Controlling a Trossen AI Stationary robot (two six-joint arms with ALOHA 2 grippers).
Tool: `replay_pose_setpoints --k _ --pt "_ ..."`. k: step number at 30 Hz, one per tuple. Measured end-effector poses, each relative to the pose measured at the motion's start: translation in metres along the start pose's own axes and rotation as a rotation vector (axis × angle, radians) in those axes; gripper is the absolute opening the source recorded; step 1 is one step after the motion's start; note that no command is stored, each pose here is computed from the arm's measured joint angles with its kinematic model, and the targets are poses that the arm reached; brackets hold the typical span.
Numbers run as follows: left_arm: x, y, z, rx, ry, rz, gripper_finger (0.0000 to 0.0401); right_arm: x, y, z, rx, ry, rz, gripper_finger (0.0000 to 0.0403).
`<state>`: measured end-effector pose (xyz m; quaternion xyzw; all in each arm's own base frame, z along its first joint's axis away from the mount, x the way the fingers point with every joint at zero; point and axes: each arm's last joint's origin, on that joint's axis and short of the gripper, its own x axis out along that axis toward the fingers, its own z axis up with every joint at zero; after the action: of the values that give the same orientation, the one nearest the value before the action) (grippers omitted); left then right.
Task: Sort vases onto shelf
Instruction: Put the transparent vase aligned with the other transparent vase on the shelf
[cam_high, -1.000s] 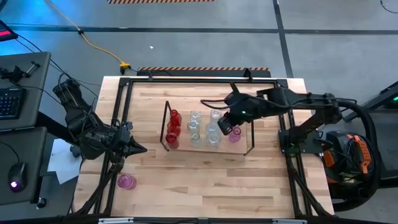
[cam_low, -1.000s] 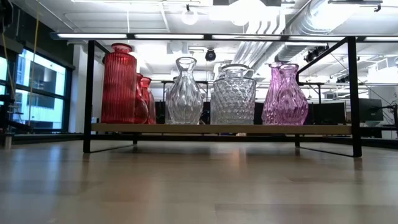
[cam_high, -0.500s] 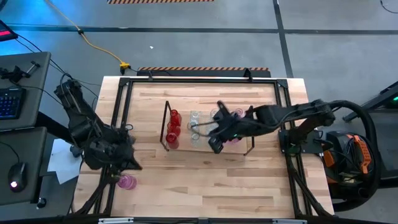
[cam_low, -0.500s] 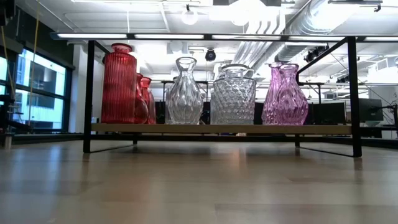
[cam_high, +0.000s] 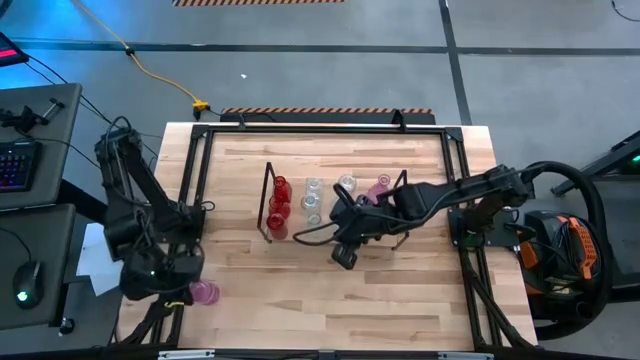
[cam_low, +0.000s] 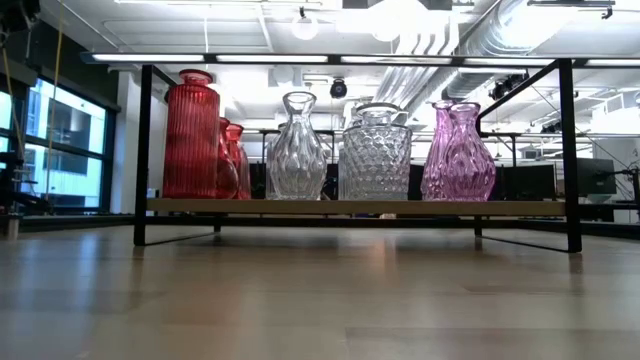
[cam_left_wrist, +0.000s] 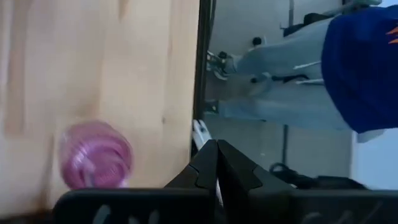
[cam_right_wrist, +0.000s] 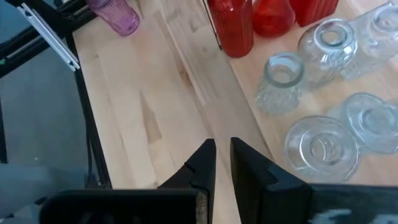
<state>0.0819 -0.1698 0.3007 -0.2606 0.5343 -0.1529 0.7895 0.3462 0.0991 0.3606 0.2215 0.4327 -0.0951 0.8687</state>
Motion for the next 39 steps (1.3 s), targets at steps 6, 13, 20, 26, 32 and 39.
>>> replay_pose_setpoints --k 6,13,20,26,32,39 --pt "-0.01 -0.001 -0.011 -0.107 0.053 0.054 0.0 0.0 0.0 0.001 -0.017 0.001 0.014 0.003" --pt "-0.004 -0.003 -0.018 -0.123 0.05 0.092 0.0 0.0 0.003 0.005 -0.01 -0.033 0.051 0.003" --pt "0.014 -0.01 -0.029 -0.148 0.102 0.143 0.0 -0.002 0.013 0.01 -0.009 -0.04 0.206 0.003" --pt "0.026 -0.023 -0.031 -0.164 0.102 0.07 0.0 -0.005 0.024 0.014 -0.057 -0.109 0.3 0.003" --pt "0.035 -0.026 -0.034 -0.133 0.108 0.081 0.0 -0.005 0.024 0.017 -0.056 -0.139 0.3 0.003" --pt "0.034 -0.016 -0.039 -0.171 0.161 0.198 0.0019 -0.006 0.027 0.016 -0.053 -0.161 0.308 0.003"
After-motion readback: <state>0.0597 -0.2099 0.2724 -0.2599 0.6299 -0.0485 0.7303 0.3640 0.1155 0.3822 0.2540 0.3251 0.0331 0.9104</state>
